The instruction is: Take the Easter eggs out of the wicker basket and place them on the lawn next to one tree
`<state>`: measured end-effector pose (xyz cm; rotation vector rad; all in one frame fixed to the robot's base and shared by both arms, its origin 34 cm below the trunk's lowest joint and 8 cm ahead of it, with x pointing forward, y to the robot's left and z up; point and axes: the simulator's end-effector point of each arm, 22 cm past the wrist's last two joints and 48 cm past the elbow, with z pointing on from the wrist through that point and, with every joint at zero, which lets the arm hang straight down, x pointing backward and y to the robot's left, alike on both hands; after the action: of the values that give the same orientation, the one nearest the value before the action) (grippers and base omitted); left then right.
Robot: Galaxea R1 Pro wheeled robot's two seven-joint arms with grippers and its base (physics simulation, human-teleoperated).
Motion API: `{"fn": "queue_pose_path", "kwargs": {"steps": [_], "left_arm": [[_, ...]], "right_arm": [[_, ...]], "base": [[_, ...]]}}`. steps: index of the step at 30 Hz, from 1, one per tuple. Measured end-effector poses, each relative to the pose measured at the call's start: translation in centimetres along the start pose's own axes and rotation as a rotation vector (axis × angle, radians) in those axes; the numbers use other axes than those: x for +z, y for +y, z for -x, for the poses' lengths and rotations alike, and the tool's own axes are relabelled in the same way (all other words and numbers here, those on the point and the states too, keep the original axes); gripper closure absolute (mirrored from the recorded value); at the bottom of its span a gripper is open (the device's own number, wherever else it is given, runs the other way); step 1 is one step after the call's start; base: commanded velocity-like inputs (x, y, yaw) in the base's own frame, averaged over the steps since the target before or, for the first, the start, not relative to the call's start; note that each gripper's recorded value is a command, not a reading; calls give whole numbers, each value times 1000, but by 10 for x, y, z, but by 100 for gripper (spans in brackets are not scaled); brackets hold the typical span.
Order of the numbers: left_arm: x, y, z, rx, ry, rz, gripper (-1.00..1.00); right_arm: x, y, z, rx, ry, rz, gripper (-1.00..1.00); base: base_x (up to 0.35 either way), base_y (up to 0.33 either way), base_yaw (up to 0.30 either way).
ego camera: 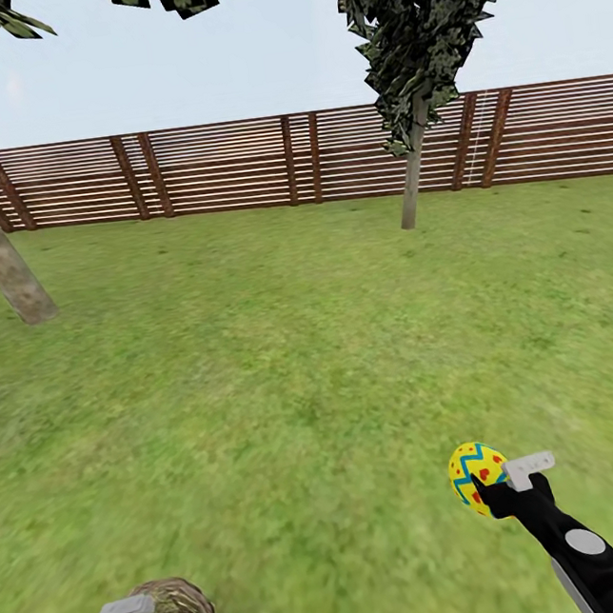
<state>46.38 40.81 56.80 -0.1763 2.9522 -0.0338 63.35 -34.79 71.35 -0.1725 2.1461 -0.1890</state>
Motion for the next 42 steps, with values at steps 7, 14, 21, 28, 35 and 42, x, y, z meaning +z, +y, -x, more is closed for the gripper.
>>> {"fn": "queue_pose_path", "kwargs": {"steps": [7, 14, 21, 28, 35, 42], "left_arm": [[11, 2, -1, -1, -3, 3, -100], [22, 3, -4, -1, -4, 2, -100], [33, 3, -5, 1, -10, 3, -100], [37, 27, -2, -61, -36, 23, -100], [38, 21, -3, -58, -33, 17, -100], [40, 21, -5, -62, -29, 15, -100]], "right_arm": [[6, 2, -9, -1, -2, -1, 100], [12, 5, -19, -1, -4, 0, 100], [18, 8, -30, -1, -6, 0, 100], [23, 10, -40, -1, -5, -1, 100], [23, 10, -40, -1, -5, -1, 100], [23, 10, -41, 0, -2, -2, 100]], "base": [[0, 0, 0], [0, 0, 0], [0, 0, 0], [0, 0, 0], [0, 30, 0], [-22, 154, 0]]}}
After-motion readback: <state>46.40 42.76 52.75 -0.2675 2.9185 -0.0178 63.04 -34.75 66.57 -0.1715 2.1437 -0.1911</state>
